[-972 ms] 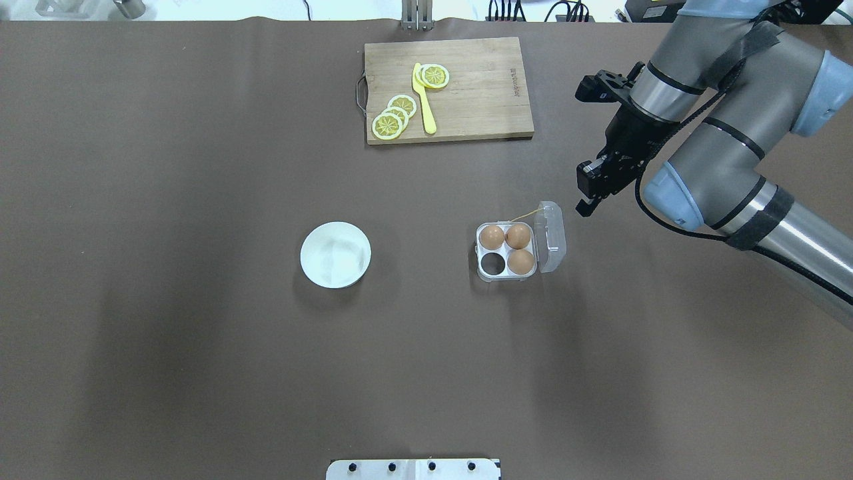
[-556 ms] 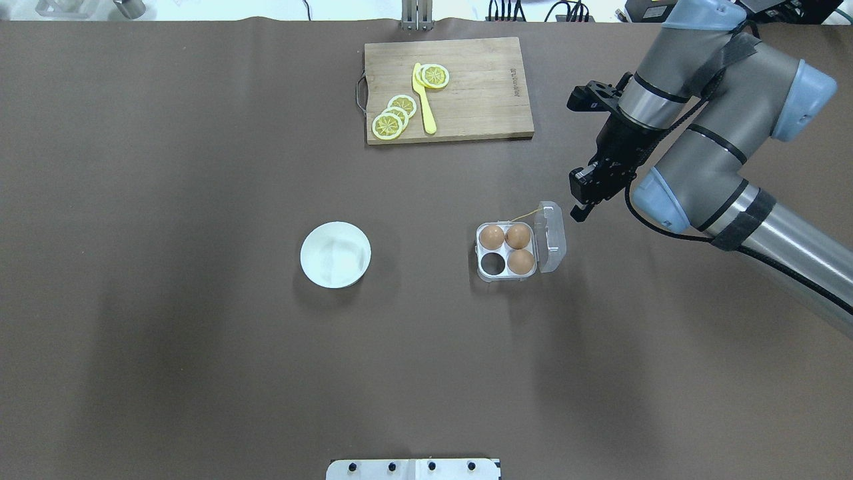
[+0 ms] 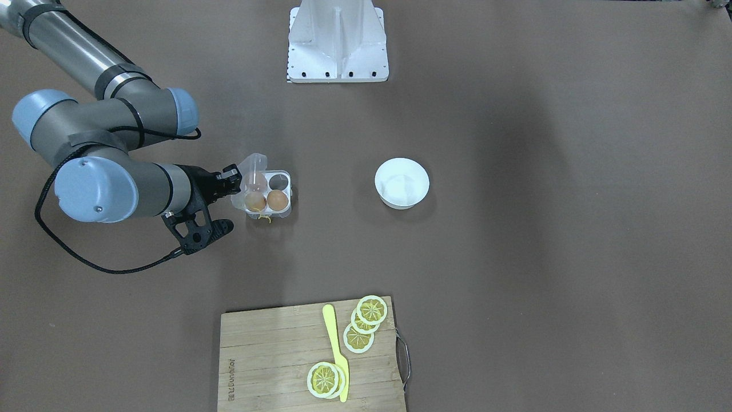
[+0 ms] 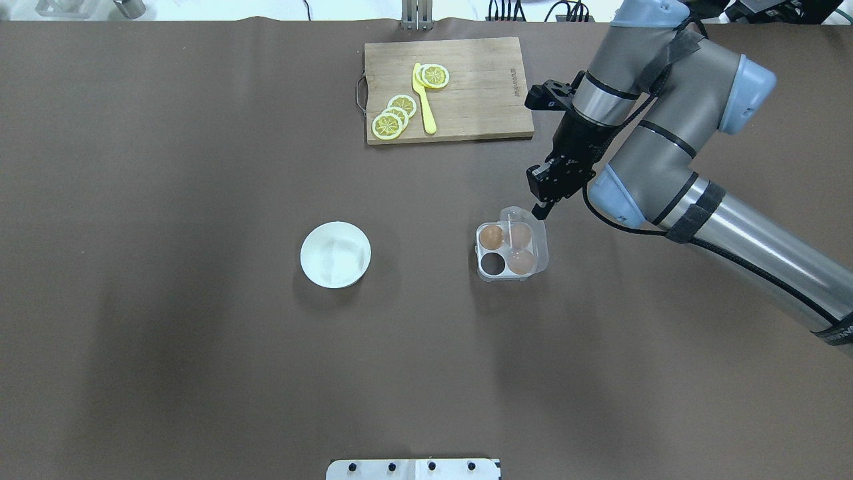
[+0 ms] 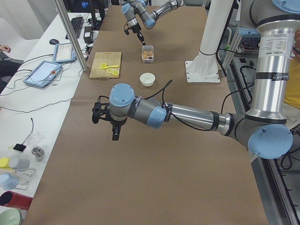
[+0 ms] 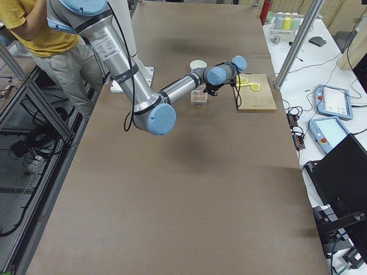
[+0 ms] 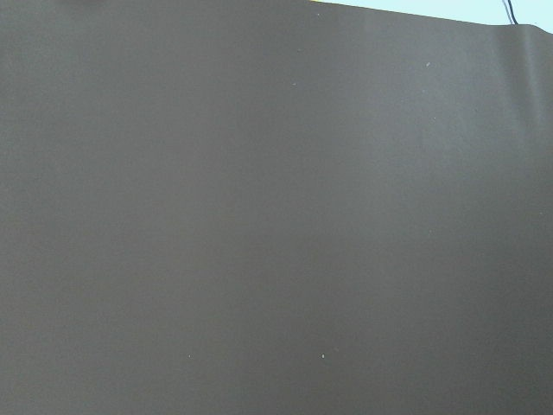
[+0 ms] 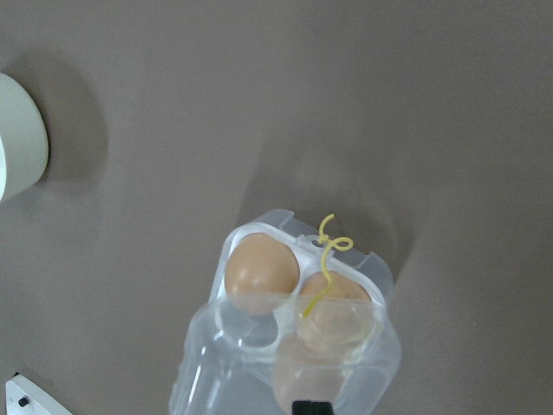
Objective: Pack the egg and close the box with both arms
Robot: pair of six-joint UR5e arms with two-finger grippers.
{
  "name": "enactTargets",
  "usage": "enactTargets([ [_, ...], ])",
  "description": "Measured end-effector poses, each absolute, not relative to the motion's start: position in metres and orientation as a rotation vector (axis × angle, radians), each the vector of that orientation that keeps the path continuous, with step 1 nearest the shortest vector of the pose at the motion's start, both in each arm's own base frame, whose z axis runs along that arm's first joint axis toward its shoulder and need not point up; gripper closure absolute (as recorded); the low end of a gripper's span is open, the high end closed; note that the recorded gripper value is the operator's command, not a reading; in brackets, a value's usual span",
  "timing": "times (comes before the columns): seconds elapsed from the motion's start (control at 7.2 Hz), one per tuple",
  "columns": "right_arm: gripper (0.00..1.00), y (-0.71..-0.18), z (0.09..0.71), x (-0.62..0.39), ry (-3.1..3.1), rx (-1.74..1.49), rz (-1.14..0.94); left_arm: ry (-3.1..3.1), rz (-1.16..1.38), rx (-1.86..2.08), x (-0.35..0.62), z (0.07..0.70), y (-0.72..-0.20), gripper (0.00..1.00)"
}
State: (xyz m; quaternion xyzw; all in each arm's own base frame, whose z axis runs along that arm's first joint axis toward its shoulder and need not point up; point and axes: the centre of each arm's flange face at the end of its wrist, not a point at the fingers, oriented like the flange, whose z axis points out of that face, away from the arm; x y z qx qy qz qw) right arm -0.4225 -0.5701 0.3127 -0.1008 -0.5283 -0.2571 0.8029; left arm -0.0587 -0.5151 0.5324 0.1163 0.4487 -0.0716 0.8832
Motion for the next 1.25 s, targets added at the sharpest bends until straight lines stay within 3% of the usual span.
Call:
enactTargets([
  [0.14, 0.85, -0.572, 0.304, -0.429, -1.134, -0.218, -0.548, 0.934, -0.149, 0.243, -0.059, 0.532, -0.515, 0.02],
  [0.28, 0.4, -0.575, 0.295, -0.434, -1.137, -0.216, -0.548, 0.933, -0.15, 0.243, -0.059, 0.532, -0.515, 0.02],
  [0.42, 0.0, -0.577, 0.286, -0.436, -1.139, -0.216, -0.54, 0.933, -0.15, 0.243, -0.059, 0.532, -0.515, 0.02],
  [0.83, 0.0, -0.605, 0.29, -0.393, -1.155, -0.173, -0.441, 0.934, -0.154, 0.244, -0.062, 0.534, -0.514, 0.02],
  [1.25, 0.0, -0.645, 0.37, -0.261, -1.124, -0.099, -0.268, 0.938, -0.159, 0.234, -0.062, 0.538, -0.514, 0.02],
])
